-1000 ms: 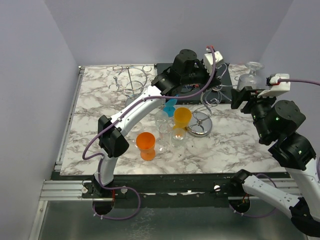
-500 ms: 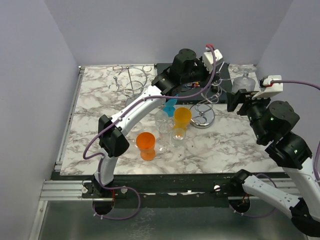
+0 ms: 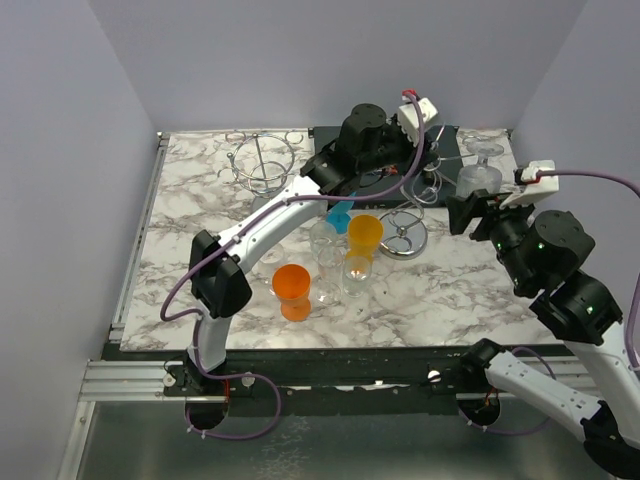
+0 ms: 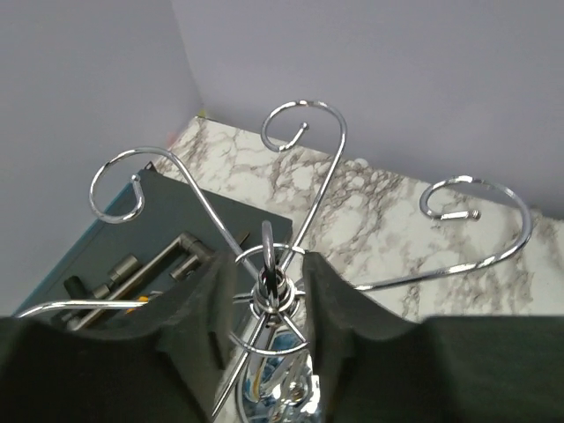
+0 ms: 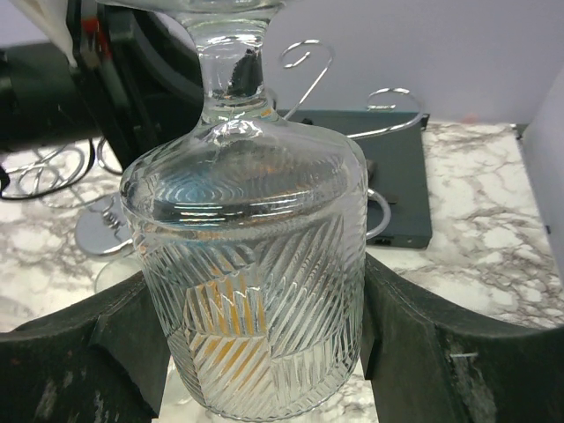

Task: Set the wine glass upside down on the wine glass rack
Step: Turn the wine glass upside down at the wine rack.

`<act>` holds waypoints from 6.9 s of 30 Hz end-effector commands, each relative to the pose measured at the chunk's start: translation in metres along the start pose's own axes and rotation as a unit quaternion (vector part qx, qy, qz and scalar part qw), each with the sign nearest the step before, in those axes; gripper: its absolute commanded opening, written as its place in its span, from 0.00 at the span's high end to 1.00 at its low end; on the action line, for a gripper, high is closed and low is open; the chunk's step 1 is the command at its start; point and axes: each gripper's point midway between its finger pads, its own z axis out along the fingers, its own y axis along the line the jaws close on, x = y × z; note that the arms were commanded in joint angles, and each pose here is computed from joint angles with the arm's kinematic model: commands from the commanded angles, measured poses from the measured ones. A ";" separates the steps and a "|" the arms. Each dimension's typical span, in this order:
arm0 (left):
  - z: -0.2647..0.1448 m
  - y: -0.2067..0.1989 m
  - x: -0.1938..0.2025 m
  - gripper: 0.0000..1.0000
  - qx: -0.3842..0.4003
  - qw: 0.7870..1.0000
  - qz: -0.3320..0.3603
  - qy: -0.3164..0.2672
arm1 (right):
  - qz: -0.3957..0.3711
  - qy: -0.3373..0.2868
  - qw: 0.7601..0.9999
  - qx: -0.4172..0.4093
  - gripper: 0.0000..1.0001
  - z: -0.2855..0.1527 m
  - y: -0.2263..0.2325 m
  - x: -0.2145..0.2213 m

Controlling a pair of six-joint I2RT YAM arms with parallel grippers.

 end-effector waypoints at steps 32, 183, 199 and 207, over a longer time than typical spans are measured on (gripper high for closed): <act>-0.124 -0.007 -0.048 0.03 -0.051 0.997 0.052 0.032 | 0.026 0.101 0.990 -0.096 0.99 -0.005 0.034 0.101; -0.145 0.019 -0.006 0.18 -0.079 0.992 0.009 0.093 | 0.046 0.011 0.997 -0.060 0.10 0.082 0.073 -0.029; -0.145 0.017 0.013 0.18 -0.075 0.990 0.036 0.113 | 0.038 0.026 0.998 0.038 0.14 0.198 -0.025 -0.046; -0.136 0.018 0.012 0.19 -0.070 0.991 0.040 0.109 | 0.071 0.066 0.993 0.062 0.27 0.177 -0.071 -0.008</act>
